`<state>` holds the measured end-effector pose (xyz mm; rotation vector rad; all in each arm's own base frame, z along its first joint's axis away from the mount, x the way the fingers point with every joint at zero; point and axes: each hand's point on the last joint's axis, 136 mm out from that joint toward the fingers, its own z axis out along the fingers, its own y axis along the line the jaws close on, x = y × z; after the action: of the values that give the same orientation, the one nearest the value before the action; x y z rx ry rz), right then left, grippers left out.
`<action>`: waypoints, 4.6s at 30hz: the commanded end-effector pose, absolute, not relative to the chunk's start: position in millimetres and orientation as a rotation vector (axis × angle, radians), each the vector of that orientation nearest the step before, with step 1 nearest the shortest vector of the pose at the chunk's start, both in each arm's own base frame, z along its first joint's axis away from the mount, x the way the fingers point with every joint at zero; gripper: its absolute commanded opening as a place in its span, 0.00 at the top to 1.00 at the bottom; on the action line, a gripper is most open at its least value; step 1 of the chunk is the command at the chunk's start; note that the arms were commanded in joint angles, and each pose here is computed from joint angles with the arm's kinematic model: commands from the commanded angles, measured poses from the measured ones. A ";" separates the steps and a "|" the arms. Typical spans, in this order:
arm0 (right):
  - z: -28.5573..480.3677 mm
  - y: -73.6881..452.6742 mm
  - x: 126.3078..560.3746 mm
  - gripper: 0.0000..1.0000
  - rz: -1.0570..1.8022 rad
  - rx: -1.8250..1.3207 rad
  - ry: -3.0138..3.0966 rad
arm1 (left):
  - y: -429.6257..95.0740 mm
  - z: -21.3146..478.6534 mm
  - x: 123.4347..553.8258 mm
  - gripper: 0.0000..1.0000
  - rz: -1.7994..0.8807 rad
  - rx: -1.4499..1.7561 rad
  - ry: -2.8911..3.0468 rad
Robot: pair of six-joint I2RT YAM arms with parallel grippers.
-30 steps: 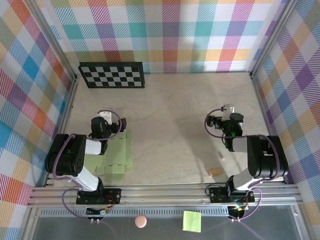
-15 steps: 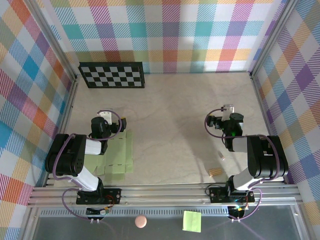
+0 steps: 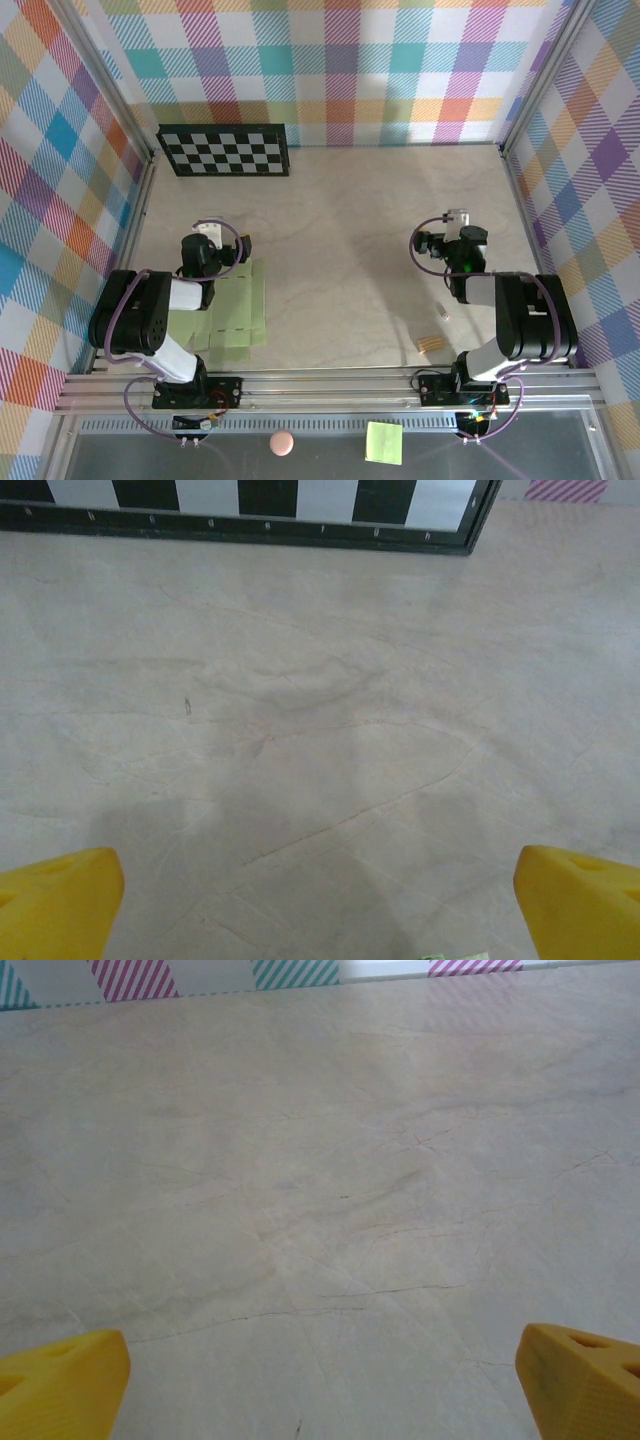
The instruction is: Fold the paper box
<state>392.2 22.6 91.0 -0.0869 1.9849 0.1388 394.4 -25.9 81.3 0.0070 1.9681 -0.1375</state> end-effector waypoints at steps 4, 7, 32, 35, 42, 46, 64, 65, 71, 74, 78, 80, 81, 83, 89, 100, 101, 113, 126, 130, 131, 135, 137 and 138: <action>126.1 25.8 392.0 0.01 0.163 -0.081 1.990 | -13.8 120.8 392.1 0.00 -0.064 -0.060 1.924; 138.4 31.4 390.4 0.01 0.206 -0.084 2.012 | -9.3 138.1 390.3 0.00 -0.032 -0.115 1.936; 138.4 126.1 342.0 0.01 0.864 0.154 2.413 | -109.0 63.0 241.2 0.10 -0.364 -0.306 2.739; 134.8 141.0 337.6 0.01 0.872 0.114 2.439 | -110.5 51.7 225.1 0.10 -0.311 -0.303 2.796; 130.8 162.0 333.2 0.01 0.876 0.061 2.478 | -124.0 31.3 205.5 0.09 -0.358 -0.266 2.910; 134.3 169.6 332.4 0.01 0.885 0.039 2.484 | -145.8 21.4 203.5 0.09 -0.471 -0.225 2.979; 140.9 199.0 318.7 0.11 0.973 -0.014 2.525 | -299.8 44.7 300.4 0.10 -0.929 -0.057 2.757; 139.7 199.5 317.2 0.11 0.974 -0.009 2.534 | -310.2 47.1 307.5 0.10 -0.977 -0.065 2.730; 130.6 198.4 308.1 0.16 0.962 0.026 2.567 | -346.9 82.2 341.1 0.14 -1.159 -0.051 2.568; 129.5 203.1 302.8 0.19 0.975 0.029 2.580 | -339.0 107.4 351.4 0.13 -1.088 0.003 2.497; 128.0 218.0 295.6 0.23 1.015 0.013 2.591 | -307.3 122.9 361.8 0.13 -0.954 0.024 2.484; 123.8 228.4 290.9 0.25 1.035 0.000 2.609 | -284.2 123.6 367.3 0.14 -0.899 0.004 2.497; 122.6 233.3 289.5 0.27 1.046 -0.006 2.615 | -272.9 122.2 369.4 0.15 -0.874 -0.007 2.505; 118.6 246.8 284.7 0.31 1.074 -0.025 2.633 | -247.1 118.7 373.9 0.21 -0.831 -0.040 2.524; 104.1 287.9 267.6 0.44 1.142 -0.100 2.688 | -189.8 97.7 380.5 0.35 -0.809 -0.144 2.594; 73.4 355.8 225.0 0.51 1.272 -0.302 2.787 | -168.2 53.8 371.8 0.35 -0.813 -0.177 2.701; 71.9 360.2 221.2 0.52 1.286 -0.320 2.794 | -167.4 50.0 371.0 0.35 -0.809 -0.182 2.709; 31.4 348.8 195.8 0.54 1.095 -0.365 2.968 | -155.3 24.9 363.1 0.37 -0.787 -0.198 2.782; 5.5 267.2 229.8 0.54 0.837 -0.183 3.060 | -152.6 20.4 320.3 0.35 -0.833 -0.196 2.829; 1.4 241.5 252.8 0.55 0.804 -0.108 3.053 | -155.0 19.4 303.2 0.33 -0.839 -0.184 2.847; 2.5 236.9 260.1 0.55 0.806 -0.090 3.042 | -155.9 19.3 298.5 0.33 -0.836 -0.178 2.851; 7.0 226.2 288.8 0.54 0.802 -0.062 3.008 | -171.6 18.9 280.6 0.30 -0.869 -0.144 2.869; 6.4 219.5 304.4 0.54 0.797 -0.040 2.999 | -183.3 18.0 272.1 0.30 -0.857 -0.100 2.879; 6.7 215.7 311.9 0.54 0.795 -0.022 2.992 | -188.1 17.3 269.8 0.30 -0.851 -0.092 2.880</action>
<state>306.9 242.8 27.9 -0.0519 2.9168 0.9443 298.2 -185.8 37.0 -0.0607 2.7741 -0.9117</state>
